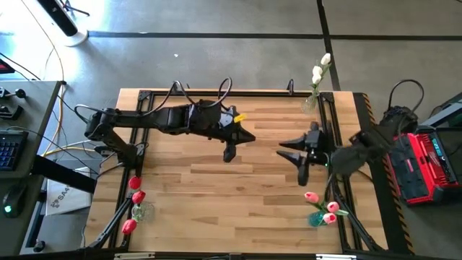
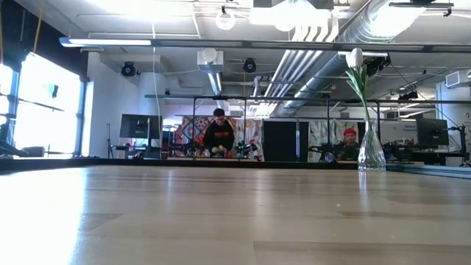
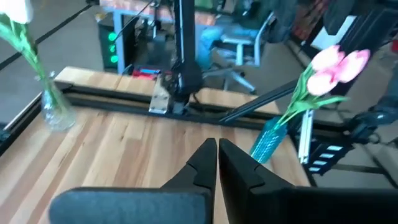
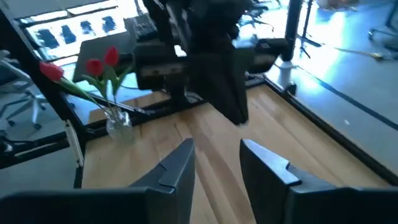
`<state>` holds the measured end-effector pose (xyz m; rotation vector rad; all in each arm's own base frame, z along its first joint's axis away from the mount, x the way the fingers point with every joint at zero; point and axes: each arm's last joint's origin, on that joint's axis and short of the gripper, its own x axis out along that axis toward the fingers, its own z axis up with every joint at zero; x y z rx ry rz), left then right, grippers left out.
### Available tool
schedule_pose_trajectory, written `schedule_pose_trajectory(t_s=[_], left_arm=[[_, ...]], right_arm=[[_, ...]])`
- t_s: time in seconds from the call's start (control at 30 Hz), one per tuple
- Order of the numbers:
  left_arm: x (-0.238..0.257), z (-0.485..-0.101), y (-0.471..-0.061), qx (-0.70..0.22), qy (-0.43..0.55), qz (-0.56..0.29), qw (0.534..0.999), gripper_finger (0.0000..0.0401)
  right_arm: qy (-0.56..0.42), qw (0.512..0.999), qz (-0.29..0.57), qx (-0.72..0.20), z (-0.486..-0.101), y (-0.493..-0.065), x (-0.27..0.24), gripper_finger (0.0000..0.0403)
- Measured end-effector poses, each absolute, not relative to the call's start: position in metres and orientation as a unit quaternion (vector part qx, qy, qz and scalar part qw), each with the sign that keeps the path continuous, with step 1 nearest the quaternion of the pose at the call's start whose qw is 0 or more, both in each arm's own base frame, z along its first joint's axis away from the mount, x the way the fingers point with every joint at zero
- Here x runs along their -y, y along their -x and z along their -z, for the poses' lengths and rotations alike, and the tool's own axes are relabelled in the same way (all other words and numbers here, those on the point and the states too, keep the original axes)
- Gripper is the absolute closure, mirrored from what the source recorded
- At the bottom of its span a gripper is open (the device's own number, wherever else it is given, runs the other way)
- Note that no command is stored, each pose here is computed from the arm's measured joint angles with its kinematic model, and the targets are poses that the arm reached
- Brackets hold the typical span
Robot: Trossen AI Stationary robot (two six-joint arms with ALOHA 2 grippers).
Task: Sort flowers into vase by color
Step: Return to Home Position
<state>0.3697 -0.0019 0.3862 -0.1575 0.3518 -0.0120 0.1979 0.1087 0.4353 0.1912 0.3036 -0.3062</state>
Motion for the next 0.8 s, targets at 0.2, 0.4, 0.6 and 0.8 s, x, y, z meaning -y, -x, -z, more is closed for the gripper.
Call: schedule_pose_trajectory(t_s=[0.2,0.4,0.6,0.8], left_arm=[[-0.011,-0.396,-0.363,-0.156,0.085,0.012,0.984,0.0401],[-0.025,-0.414,-0.34,-0.148,0.062,-0.004,0.987,0.0401],[-0.044,-0.413,-0.328,-0.179,0.053,-0.007,0.982,0.0401],[-0.05,-0.378,-0.336,-0.169,0.087,0.024,0.982,0.0401]], right_arm=[[-0.084,0.981,0.135,-0.113,-0.455,-0.195,-0.077,0.033],[-0.094,0.984,0.134,-0.077,-0.473,-0.165,-0.044,0.0393],[-0.089,0.983,0.145,-0.068,-0.473,-0.153,-0.027,0.0398],[-0.123,0.985,0.104,-0.063,-0.423,-0.189,-0.022,0.0402]])
